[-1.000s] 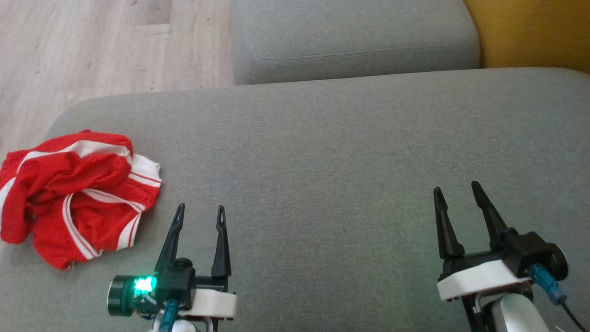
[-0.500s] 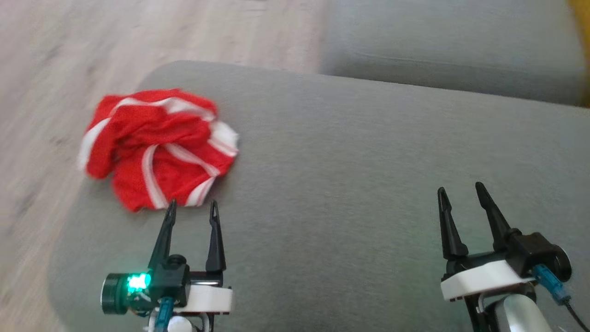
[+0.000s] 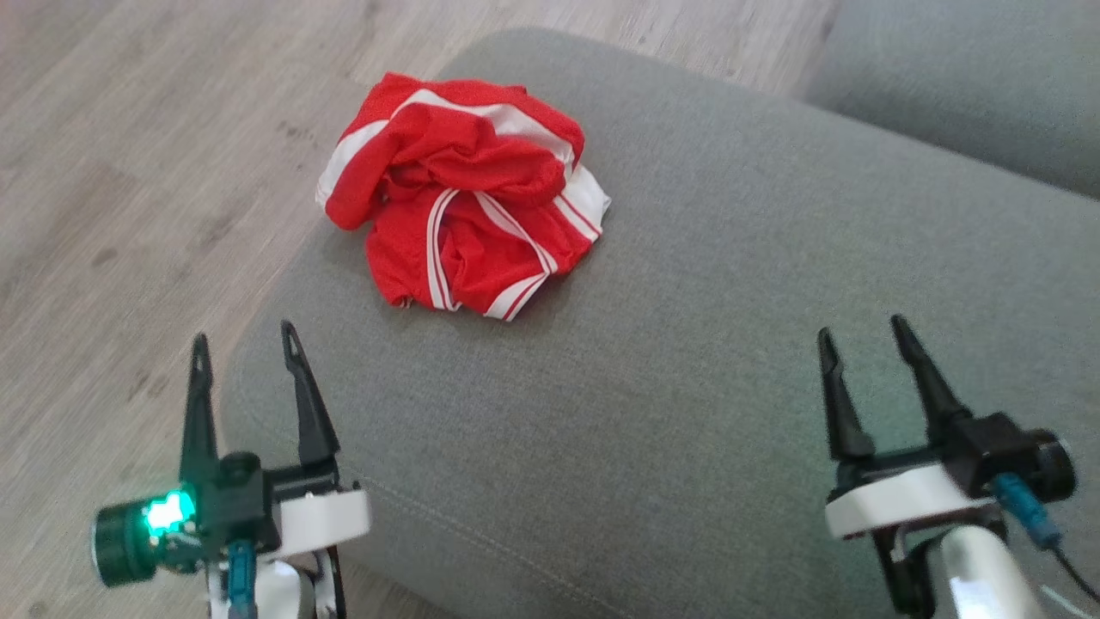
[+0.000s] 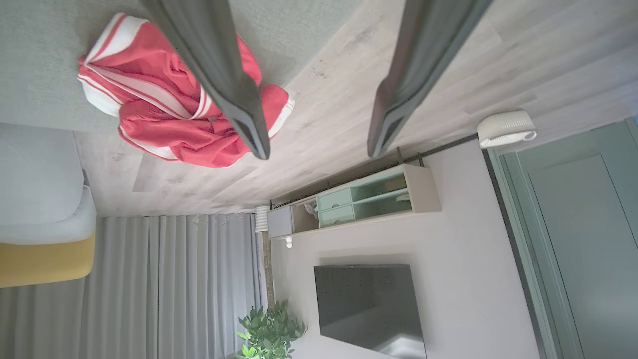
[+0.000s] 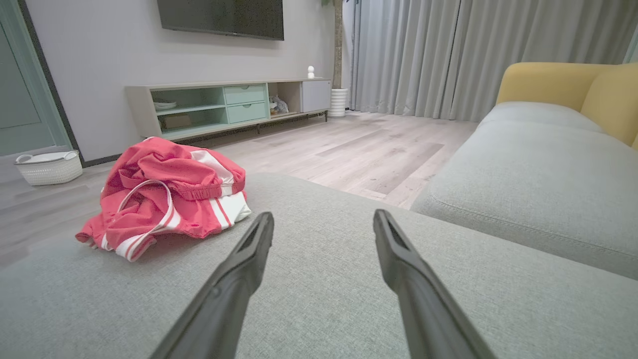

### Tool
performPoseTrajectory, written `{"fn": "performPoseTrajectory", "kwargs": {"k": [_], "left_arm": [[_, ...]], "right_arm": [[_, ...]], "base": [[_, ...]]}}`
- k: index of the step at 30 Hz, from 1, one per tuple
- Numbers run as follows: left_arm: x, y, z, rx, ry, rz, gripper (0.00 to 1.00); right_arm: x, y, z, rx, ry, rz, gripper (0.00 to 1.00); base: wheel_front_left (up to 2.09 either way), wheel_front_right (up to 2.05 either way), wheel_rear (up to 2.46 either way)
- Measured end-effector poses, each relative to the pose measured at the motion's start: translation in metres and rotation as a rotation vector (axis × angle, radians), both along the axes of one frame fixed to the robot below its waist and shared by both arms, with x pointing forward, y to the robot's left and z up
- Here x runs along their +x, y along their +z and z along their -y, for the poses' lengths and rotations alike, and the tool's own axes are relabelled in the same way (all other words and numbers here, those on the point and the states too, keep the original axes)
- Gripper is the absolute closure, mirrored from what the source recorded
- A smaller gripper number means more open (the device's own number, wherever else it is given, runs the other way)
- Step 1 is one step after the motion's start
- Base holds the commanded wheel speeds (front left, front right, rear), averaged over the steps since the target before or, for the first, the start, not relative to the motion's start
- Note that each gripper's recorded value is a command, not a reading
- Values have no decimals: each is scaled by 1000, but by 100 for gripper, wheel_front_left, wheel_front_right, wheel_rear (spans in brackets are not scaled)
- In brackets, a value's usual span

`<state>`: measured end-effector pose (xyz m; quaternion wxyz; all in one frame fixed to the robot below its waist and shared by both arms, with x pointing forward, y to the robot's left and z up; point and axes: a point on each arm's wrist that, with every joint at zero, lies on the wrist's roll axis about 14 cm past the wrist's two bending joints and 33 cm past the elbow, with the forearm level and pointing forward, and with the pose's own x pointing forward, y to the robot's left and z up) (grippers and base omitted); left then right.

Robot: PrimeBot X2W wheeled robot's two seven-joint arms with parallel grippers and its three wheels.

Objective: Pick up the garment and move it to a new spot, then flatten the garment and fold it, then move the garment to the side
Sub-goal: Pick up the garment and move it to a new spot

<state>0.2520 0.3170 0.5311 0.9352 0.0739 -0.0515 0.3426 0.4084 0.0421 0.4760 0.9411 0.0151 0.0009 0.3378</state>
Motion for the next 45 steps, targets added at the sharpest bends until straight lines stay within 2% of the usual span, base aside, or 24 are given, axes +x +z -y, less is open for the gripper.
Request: {"fn": "performPoseTrajectory", "kwargs": {"k": [5,9,13,16,22,25,31,32,33,36,38,45], "left_arm": [[19,18,-15,89,2,-6,0],[69,29,-29,79,-76,17,0],[128,23,-42,71,-148,-37,0],[169,6,-49,27,-185,-118,0],[233,-44,-48,-159,-246,-381,0],[249,-72,-43,-251,-261,-494,0],[251,-122,-44,-328,-243,-669,0],[250,-129,-43,-335,-244,-690,25],[250,-135,-42,-337,-244,-702,100],[252,-141,-39,-325,-255,-706,100],[260,-132,-39,-283,-265,-654,100],[303,-44,-36,-91,-352,-419,100]], "right_arm": [[21,-12,11,-13,-46,-6,0],[40,-22,18,-36,-72,8,0],[62,-32,34,-62,-109,22,0],[74,-38,48,-79,-139,28,0],[90,-46,79,-97,-211,38,0],[95,-54,95,-113,-244,30,0],[98,-64,116,-130,-292,17,0],[98,-67,119,-135,-297,13,0],[98,-70,121,-141,-301,8,0],[99,-73,124,-146,-307,2,0],[101,-71,125,-145,-314,7,0],[96,-46,121,-105,-333,39,0]], "base": [[0,0,0],[0,0,0],[0,0,0],[0,0,0],[0,0,0],[0,0,0],[0,0,0],[0,0,0],[0,0,0],[0,0,0],[0,0,0],[0,0,0]]}}
